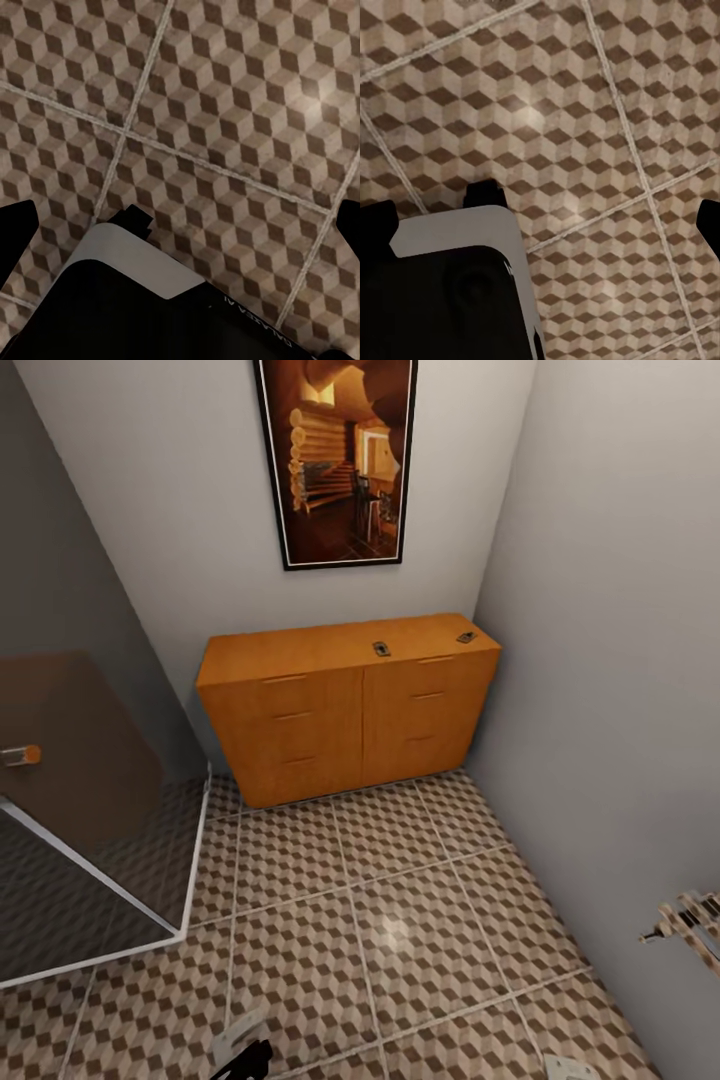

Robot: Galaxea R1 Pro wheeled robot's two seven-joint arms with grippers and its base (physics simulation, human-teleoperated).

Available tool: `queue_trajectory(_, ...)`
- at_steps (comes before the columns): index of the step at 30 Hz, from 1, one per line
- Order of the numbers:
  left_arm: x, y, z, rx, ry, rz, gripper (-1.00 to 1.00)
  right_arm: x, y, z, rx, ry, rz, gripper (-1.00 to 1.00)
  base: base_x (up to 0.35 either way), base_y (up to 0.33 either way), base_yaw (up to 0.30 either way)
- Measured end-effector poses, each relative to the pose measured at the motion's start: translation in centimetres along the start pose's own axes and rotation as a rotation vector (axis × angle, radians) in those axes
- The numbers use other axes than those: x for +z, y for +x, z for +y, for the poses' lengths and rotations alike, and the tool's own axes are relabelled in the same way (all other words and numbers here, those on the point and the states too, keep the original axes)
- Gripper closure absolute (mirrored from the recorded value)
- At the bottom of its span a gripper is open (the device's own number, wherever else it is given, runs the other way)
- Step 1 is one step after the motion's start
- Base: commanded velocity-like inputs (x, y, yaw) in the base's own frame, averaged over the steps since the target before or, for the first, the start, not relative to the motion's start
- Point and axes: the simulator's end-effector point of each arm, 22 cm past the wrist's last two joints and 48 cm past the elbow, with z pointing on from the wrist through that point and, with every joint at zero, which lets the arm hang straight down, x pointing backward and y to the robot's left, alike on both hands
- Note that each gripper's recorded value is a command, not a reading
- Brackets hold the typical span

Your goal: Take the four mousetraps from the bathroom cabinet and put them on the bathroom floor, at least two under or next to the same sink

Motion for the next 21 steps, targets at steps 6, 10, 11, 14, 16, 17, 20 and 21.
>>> queue_trajectory(6, 0.00, 0.01, 0.00, 0.000, 0.000, 0.000, -1.00, 0.00, -0.01, 0.00, 0.000, 0.000, 0.000, -1.00, 0.026, -0.024, 0.032)
queue_trajectory(10, -0.01, 0.02, 0.01, -0.001, 0.000, 0.001, -1.00, -0.01, -0.03, 0.00, 0.000, 0.000, -0.001, -1.00, 0.133, -0.141, 0.010)
queue_trajectory(11, -0.01, 0.02, 0.03, -0.001, 0.000, 0.001, -1.00, -0.01, -0.01, 0.00, 0.000, 0.000, -0.001, -1.00, 0.181, -0.186, 0.006)
queue_trajectory(14, 0.00, 0.01, 0.07, 0.000, -0.001, 0.001, -1.00, -0.02, -0.01, -0.01, 0.000, 0.000, -0.001, -1.00, 0.203, -0.206, 0.004)
queue_trajectory(16, 0.00, 0.01, 0.09, 0.000, -0.001, 0.001, -1.00, -0.02, -0.01, 0.00, 0.000, 0.000, -0.001, -1.00, 0.220, -0.222, 0.002)
queue_trajectory(17, 0.00, 0.00, 0.09, 0.000, -0.001, 0.001, -1.00, -0.02, 0.00, -0.01, 0.000, 0.000, 0.000, -1.00, 0.226, -0.228, 0.001)
queue_trajectory(20, 0.01, -0.01, 0.09, 0.000, -0.001, 0.001, -1.00, -0.02, 0.01, -0.01, 0.000, 0.000, 0.000, -1.00, 0.232, -0.233, 0.001)
queue_trajectory(21, 0.01, -0.01, 0.09, 0.000, -0.001, 0.001, -1.00, -0.02, 0.01, -0.01, 0.000, 0.000, 0.000, -1.00, 0.234, -0.235, 0.001)
